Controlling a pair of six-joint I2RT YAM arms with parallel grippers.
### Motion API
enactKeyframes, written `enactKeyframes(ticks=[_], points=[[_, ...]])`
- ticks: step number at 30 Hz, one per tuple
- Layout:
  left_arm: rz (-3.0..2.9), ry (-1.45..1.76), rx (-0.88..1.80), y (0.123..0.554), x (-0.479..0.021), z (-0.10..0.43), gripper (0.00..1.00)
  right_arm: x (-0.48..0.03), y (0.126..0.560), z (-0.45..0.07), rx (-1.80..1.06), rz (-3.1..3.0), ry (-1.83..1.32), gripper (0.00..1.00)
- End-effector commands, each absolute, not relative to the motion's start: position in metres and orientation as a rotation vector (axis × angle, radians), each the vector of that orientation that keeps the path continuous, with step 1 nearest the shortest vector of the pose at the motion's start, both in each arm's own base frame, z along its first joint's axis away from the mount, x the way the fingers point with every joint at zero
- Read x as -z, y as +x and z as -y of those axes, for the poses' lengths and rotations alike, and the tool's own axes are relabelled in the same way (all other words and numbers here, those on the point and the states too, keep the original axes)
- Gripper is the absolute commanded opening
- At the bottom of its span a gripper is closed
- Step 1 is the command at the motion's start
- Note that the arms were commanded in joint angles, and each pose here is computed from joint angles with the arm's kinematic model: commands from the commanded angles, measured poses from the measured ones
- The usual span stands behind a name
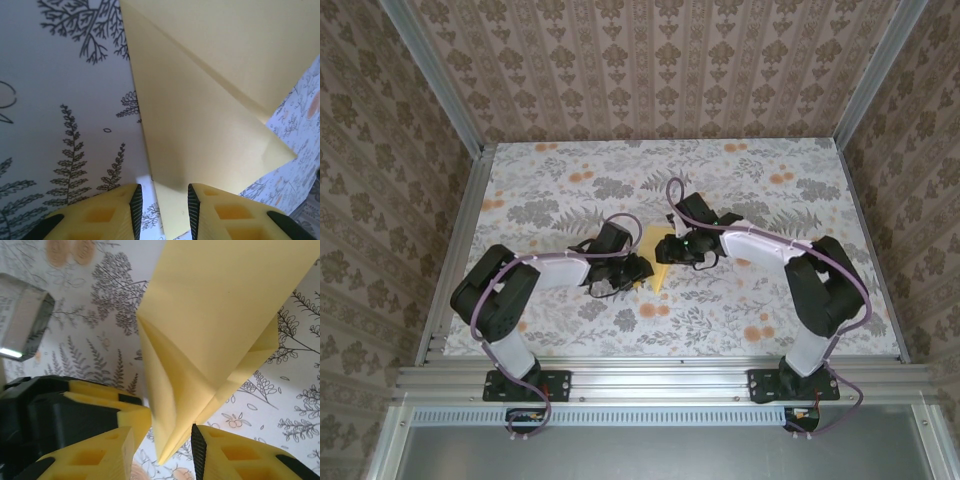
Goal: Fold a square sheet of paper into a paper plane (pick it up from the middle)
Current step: Fold the wing for the fifth time at the center of the table.
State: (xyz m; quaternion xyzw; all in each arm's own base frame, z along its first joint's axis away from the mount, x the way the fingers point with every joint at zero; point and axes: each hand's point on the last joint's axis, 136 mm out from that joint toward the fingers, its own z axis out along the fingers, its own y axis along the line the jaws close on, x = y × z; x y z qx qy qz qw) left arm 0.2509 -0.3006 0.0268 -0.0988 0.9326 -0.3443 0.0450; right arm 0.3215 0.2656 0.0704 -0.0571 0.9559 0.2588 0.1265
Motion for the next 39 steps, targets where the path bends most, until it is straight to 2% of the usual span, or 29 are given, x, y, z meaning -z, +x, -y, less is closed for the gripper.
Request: enactKeyframes(ticks=[1, 9, 18, 30, 39], points=[[-2.86, -0.265, 1.038, 0.253, -0.029, 0.304, 0.33, -0.065, 0.318, -0.269, -0.742, -2.827, -0.232, 0.36], [-2.864, -0.263, 1.041, 0.252, -0.027, 0.306, 0.33, -0.054, 0.329, -0.273, -0.724, -2.839, -0.21, 0.28], [-2.853, -0.272, 1.069, 0.253, -0.028, 0.308, 0.34, -0.034, 0.333, -0.261, -0.692, -2.872, -0.118, 0.1], [-2.803, -0.33, 1.263, 0.257, -0.025, 0.328, 0.39, -0.013, 0.33, -0.245, -0.799, -2.889, 0.072, 0.09], [-2.808, -0.315, 1.232, 0.259, -0.021, 0.327, 0.31, -0.012, 0.328, -0.243, -0.821, -2.888, 0.091, 0.1]])
